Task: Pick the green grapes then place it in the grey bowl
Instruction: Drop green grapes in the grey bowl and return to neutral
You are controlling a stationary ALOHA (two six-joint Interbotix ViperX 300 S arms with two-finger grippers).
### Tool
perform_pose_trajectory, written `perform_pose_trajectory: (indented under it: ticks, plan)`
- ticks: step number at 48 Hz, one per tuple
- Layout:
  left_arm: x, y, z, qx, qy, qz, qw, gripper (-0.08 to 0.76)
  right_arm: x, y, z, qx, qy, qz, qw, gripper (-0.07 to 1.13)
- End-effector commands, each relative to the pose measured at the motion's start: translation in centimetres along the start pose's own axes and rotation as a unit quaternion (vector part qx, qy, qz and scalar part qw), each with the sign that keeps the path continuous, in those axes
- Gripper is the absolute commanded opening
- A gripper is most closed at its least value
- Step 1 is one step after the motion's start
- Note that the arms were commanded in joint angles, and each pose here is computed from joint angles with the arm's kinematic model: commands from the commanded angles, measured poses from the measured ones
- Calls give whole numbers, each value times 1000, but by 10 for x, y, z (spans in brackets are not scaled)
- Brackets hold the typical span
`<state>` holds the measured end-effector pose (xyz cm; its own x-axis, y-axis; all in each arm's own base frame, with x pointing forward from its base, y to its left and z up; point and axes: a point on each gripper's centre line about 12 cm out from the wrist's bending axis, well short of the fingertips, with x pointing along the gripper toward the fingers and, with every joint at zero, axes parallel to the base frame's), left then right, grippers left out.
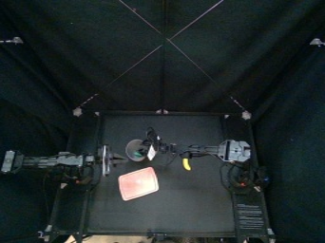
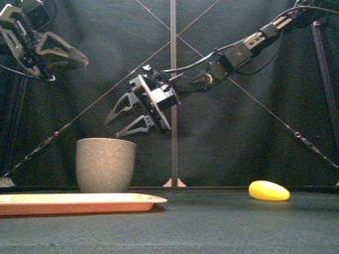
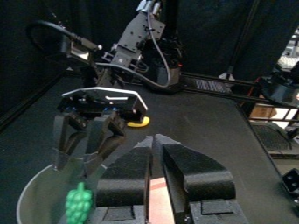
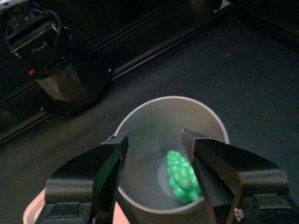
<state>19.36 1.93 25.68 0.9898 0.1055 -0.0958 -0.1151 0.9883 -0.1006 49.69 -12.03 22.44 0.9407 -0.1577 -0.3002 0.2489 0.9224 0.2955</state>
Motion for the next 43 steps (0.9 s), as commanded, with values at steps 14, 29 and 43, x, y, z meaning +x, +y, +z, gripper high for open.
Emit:
perform_pose_trajectory:
  ticks: [14,29,43]
  plan:
    - [1,0,5,1,-6,2,1000,543,-91,53,25,-145,-48,85,985,878]
    - [1,1,5,1,-7,3,1000,543,-138,61,-9,-179,-44,140,973,878]
    - [0,5,-1,1,0,13,1000,543,-183,60,-17,-158,-67,152,973,878]
